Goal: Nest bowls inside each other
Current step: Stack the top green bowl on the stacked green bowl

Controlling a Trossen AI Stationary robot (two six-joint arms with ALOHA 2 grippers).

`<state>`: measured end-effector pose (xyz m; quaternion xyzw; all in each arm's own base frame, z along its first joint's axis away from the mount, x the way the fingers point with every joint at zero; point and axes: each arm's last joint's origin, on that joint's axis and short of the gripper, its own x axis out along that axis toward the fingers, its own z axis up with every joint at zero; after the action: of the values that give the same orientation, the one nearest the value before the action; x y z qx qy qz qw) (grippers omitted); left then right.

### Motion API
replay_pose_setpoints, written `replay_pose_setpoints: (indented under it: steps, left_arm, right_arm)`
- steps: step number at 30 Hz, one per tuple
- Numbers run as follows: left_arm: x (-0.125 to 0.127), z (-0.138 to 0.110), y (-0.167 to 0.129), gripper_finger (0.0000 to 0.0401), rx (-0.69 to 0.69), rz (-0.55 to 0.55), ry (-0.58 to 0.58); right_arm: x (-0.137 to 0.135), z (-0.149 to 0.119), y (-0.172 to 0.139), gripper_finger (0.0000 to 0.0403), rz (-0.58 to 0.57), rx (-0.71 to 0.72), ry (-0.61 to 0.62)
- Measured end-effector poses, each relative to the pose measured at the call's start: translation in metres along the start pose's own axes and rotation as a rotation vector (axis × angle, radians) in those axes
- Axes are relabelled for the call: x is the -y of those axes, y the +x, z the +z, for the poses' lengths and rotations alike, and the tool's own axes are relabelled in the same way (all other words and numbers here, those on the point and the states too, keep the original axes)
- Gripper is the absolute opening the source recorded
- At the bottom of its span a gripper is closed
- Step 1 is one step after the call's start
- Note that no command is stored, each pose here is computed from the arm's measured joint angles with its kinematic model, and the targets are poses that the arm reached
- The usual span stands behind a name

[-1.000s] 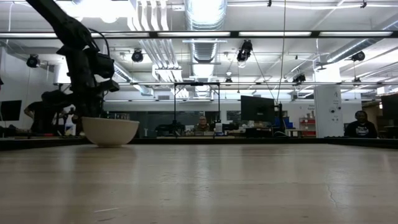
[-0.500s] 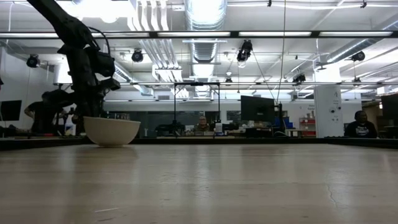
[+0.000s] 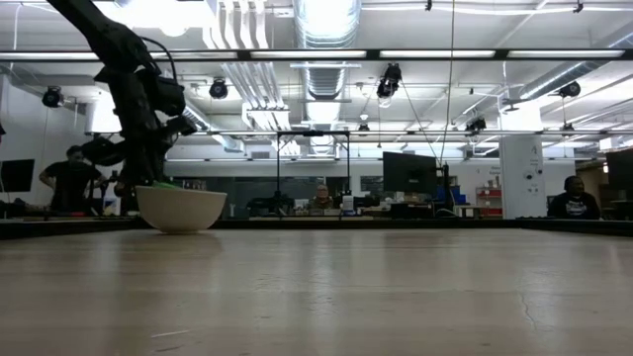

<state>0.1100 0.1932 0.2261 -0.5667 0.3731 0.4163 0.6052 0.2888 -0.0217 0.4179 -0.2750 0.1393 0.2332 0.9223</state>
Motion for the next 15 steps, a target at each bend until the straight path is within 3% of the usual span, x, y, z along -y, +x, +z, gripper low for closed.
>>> replay_pose_setpoints:
  steps: [15]
  left_arm:
    - [-0.0003,-0.0018,-0.0004,0.0036,-0.014,-0.011,0.063]
  right_arm:
    - [0.0,0.0,0.0,0.0052,0.0,0.0,-0.001]
